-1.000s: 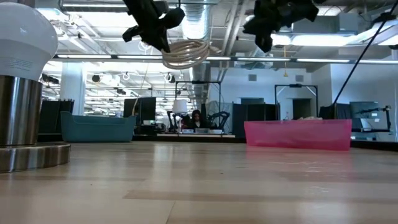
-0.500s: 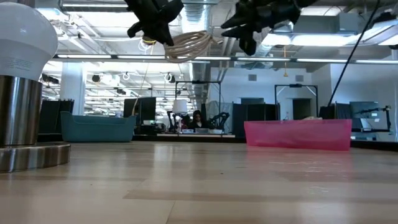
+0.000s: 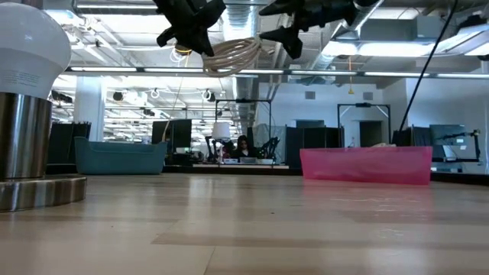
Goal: Pick & Place USB Port
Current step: Put the white charger cable into pink bin
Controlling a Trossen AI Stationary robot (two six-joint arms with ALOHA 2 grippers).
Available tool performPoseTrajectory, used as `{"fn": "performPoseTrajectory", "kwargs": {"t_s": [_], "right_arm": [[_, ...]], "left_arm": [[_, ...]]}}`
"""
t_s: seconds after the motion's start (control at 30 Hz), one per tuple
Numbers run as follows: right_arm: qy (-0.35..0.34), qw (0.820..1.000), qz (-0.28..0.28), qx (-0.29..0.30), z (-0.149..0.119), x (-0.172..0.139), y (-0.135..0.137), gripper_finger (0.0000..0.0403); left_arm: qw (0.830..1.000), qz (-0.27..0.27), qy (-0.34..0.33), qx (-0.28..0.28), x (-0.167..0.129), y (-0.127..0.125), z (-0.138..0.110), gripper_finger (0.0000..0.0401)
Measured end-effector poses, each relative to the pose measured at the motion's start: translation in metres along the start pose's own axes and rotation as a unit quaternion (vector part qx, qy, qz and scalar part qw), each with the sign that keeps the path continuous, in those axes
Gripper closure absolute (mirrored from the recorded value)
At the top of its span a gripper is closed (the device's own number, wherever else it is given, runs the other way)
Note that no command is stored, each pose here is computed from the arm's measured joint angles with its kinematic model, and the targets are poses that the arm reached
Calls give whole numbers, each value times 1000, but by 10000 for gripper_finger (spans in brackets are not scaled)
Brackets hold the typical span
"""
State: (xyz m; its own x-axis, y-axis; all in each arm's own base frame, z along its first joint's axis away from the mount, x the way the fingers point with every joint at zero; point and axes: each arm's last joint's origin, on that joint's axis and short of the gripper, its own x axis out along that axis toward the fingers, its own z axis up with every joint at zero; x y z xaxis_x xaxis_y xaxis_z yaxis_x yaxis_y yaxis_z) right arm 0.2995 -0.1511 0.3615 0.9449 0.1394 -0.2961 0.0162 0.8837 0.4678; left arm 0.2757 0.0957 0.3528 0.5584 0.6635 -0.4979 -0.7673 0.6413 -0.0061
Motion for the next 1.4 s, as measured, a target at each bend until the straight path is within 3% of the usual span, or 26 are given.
{"fn": "performPoseTrajectory", "kwargs": {"t_s": [0.33, 0.67, 1.0, 1.4], "right_arm": [[-5, 1000, -18, 7, 1, 0, 0, 194], [29, 997, -52, 42, -6, -7, -12, 189], [18, 998, -57, 32, -3, -10, -16, 195], [31, 998, -39, 24, -12, 19, -17, 220]], "left_arm": [[1000, -18, 3, -11, 0, -1, 0, 384], [1000, -20, 4, -11, 0, -1, 0, 385], [999, -30, 4, -14, 0, -2, 1, 385], [999, -37, -4, -17, -1, -4, 2, 385]]}}
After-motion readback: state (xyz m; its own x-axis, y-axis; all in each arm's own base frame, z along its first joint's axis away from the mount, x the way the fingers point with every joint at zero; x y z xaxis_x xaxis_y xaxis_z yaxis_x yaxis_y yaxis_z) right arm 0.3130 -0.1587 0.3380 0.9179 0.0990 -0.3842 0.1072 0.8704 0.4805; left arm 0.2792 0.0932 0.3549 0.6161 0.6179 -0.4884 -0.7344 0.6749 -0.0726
